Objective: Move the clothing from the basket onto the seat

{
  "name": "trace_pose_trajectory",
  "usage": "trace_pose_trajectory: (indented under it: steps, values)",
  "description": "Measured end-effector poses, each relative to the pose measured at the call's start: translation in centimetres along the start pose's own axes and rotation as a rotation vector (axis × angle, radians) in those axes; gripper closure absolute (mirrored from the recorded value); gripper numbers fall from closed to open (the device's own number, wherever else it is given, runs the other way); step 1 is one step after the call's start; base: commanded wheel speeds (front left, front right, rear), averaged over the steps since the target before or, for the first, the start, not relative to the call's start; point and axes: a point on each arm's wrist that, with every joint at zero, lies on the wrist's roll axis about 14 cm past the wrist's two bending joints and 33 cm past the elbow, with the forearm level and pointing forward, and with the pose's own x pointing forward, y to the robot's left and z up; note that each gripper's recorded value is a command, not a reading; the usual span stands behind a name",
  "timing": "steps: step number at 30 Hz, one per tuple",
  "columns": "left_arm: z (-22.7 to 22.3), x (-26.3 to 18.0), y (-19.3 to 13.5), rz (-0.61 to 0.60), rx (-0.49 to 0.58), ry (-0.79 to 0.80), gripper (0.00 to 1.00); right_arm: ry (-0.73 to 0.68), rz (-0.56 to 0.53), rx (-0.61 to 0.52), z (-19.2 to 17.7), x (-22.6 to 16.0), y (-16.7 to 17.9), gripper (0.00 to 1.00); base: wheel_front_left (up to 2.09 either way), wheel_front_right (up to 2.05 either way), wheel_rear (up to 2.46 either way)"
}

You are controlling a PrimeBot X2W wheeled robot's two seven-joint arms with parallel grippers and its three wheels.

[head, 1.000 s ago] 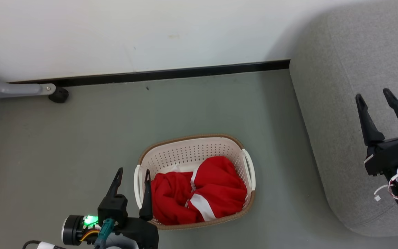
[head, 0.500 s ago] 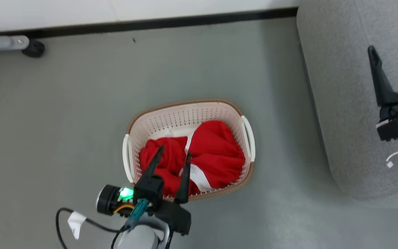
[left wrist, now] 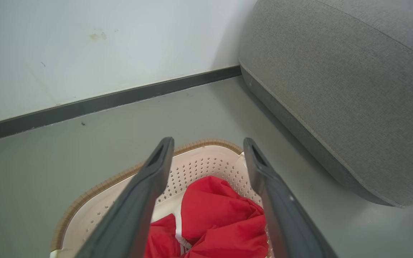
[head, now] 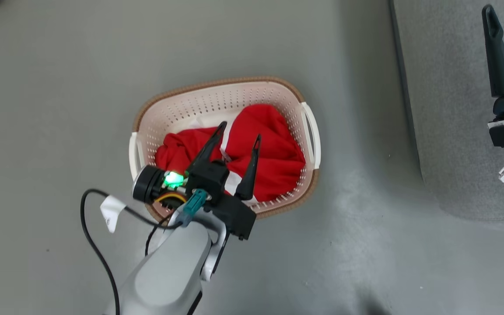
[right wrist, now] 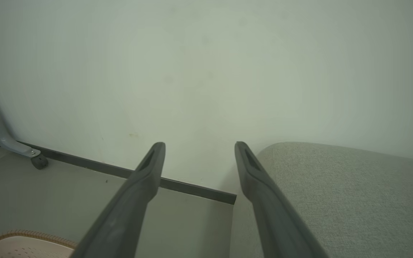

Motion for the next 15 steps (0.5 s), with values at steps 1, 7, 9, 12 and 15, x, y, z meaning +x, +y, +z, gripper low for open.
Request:
trace_pose_trajectory:
  steps: [1, 7, 9, 12, 15]
  values:
    - [-0.4, 0.4, -0.1, -0.011, 0.010, 0.013, 0.00, 0.004, 0.001, 0.001, -0.3, 0.1, 0.0, 0.00, 0.00, 0.00, 0.00]
    - [-3.4, 1.6, -1.0, -0.069, 0.048, 0.098, 0.00, 0.019, 0.012, 0.005, -1.6, 0.5, 0.1, 0.00, 0.00, 0.00, 0.00]
    - [-4.5, 2.0, -1.1, -0.081, 0.054, 0.142, 0.00, 0.019, 0.019, 0.005, -1.9, 0.7, 0.3, 0.00, 0.00, 0.00, 0.00]
    - [-5.5, 2.8, -1.2, -0.100, 0.065, 0.184, 0.00, 0.016, 0.027, 0.005, -2.2, 0.8, 0.5, 0.00, 0.00, 0.00, 0.00]
    - [-6.4, 3.7, -1.0, -0.101, 0.049, 0.230, 0.00, 0.020, 0.048, 0.006, -2.6, 0.9, 1.0, 0.00, 0.00, 0.00, 0.00]
